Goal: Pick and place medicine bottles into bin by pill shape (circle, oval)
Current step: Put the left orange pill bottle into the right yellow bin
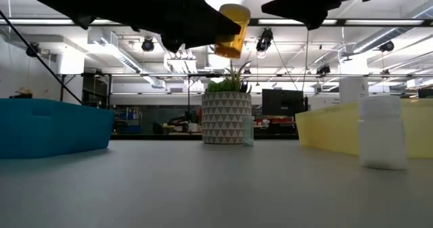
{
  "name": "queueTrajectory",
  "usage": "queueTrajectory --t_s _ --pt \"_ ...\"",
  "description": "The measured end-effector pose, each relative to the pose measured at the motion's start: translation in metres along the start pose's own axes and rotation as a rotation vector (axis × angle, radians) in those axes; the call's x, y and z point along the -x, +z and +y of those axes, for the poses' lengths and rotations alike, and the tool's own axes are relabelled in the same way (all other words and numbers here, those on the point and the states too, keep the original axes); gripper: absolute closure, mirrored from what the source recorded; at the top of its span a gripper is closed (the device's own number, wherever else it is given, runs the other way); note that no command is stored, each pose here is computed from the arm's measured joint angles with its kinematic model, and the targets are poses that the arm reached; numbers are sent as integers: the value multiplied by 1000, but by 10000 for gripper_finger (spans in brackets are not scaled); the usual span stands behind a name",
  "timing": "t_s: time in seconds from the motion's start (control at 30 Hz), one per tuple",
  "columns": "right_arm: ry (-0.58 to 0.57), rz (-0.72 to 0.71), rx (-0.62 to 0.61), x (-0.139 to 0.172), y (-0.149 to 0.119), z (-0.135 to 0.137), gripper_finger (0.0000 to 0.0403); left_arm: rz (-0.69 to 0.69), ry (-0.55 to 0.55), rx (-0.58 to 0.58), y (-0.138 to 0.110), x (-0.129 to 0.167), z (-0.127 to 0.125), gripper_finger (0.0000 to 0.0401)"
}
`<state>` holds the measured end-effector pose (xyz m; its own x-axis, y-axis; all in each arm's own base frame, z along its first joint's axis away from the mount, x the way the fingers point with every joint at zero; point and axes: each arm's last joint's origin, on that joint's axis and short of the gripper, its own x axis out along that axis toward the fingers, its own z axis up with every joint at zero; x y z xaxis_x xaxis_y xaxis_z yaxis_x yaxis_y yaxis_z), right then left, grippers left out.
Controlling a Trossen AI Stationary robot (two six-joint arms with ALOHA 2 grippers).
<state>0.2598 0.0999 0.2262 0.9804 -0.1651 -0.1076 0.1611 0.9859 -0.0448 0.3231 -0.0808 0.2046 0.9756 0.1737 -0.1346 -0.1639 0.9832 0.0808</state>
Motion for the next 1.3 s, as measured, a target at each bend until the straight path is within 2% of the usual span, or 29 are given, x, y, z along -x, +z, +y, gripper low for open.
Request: queueTrajectory --t_s 0.23,0.43,0.83,1.07,1.3 --pt "-9 9 4 -4 4 2 110 -1 0 2 0 -1 0 257" --pt "-24 124 76 -18 17 11 109 -7 0 4 1 -1 0 257" --pt "-73 294 103 -42 43 13 110 -8 -3 -22 1 -1 -1 257" --pt "-77 359 122 -53 47 19 109 -9 -3 -44 2 -1 -1 257" --pt "-94 393 144 -63 48 21 124 -39 -8 -53 5 0 -2 257"
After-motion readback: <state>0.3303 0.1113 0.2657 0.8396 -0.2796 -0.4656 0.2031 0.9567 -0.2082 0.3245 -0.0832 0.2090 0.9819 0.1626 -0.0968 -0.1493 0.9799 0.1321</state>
